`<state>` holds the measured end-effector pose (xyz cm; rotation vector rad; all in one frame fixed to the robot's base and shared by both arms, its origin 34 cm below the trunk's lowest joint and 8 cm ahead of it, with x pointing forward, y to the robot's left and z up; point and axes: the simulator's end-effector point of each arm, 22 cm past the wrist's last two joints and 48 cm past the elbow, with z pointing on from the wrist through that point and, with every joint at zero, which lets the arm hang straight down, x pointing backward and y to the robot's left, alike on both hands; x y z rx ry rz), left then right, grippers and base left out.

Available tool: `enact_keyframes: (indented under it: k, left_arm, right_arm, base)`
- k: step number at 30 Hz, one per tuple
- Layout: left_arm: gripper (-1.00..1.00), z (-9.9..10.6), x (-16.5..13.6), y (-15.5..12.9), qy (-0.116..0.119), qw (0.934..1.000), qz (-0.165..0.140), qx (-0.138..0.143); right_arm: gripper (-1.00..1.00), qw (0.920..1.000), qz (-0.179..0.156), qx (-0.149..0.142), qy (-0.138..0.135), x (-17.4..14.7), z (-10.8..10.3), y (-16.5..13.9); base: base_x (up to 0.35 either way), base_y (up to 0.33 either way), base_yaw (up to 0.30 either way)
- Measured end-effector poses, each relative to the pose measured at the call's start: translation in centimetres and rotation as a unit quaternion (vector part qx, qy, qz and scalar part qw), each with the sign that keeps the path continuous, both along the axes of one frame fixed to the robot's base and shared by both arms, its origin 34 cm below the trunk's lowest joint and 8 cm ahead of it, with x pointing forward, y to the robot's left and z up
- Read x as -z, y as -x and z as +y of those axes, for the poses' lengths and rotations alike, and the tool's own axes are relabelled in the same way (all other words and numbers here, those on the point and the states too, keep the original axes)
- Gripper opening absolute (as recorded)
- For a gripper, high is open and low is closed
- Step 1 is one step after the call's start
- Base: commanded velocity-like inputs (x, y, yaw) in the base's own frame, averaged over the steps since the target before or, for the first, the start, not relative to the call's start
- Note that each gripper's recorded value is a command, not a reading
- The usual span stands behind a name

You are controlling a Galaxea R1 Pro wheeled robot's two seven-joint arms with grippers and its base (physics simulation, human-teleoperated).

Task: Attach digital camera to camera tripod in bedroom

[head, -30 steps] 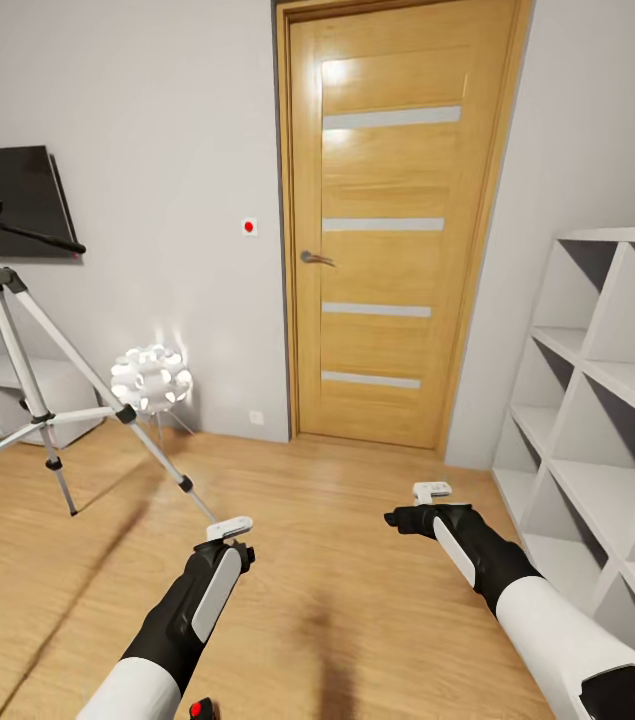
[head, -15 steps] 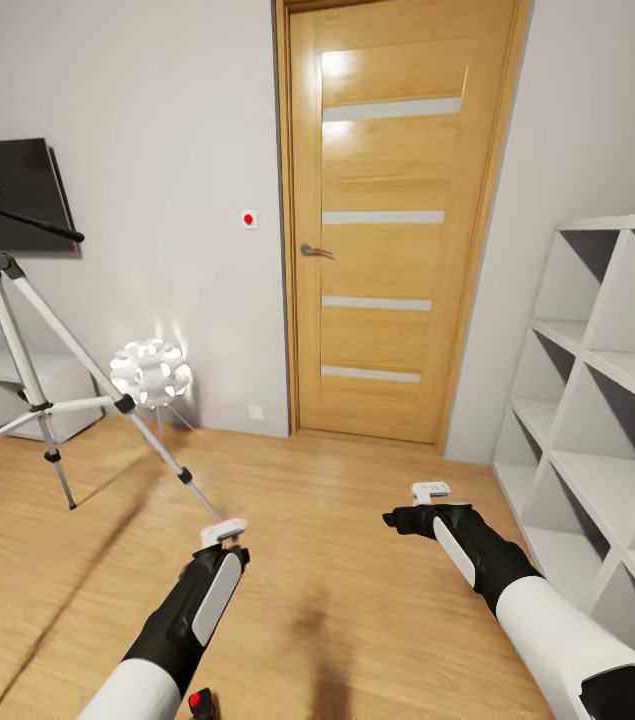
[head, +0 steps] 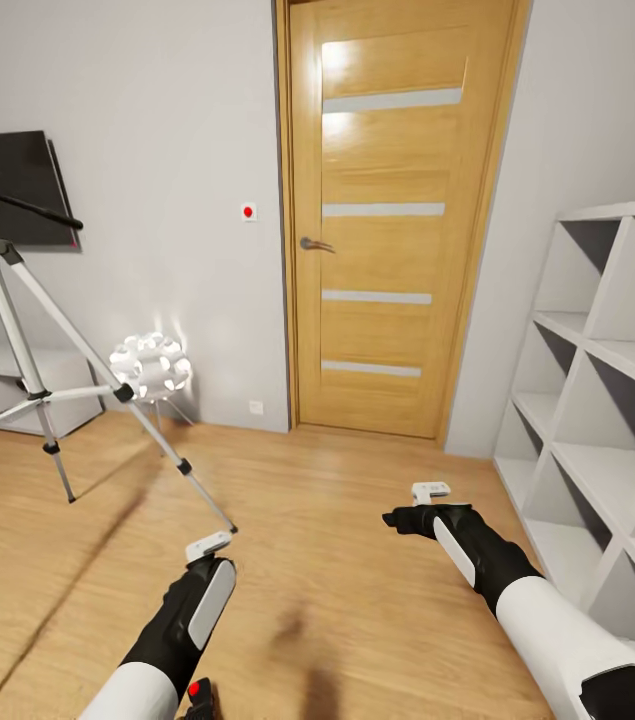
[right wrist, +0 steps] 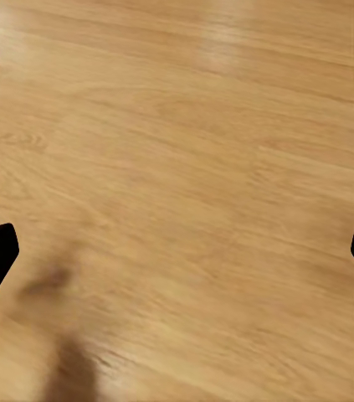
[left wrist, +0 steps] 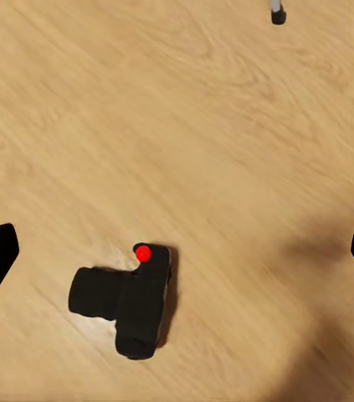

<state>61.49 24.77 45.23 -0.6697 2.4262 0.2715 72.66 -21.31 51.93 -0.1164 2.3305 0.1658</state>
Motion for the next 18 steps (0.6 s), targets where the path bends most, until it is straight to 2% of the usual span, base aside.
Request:
enact_keyframes:
  k: [8,18]
  left_arm:
    - [1.0,1.1,1.8,1.2,-0.017,0.9996,0.013,-0.02]
    - [1.0,1.2,4.1,1.9,-0.018,0.9995,0.015,-0.021]
  right_arm:
    - [1.0,1.0,0.0,0.0,0.0,1.8,-0.1,0.5]
    - [1.0,1.0,0.0,0.0,0.0,4.0,-0.1,1.1]
  base:
    - [0.0,0.0,0.0]
    - [0.0,0.0,0.0]
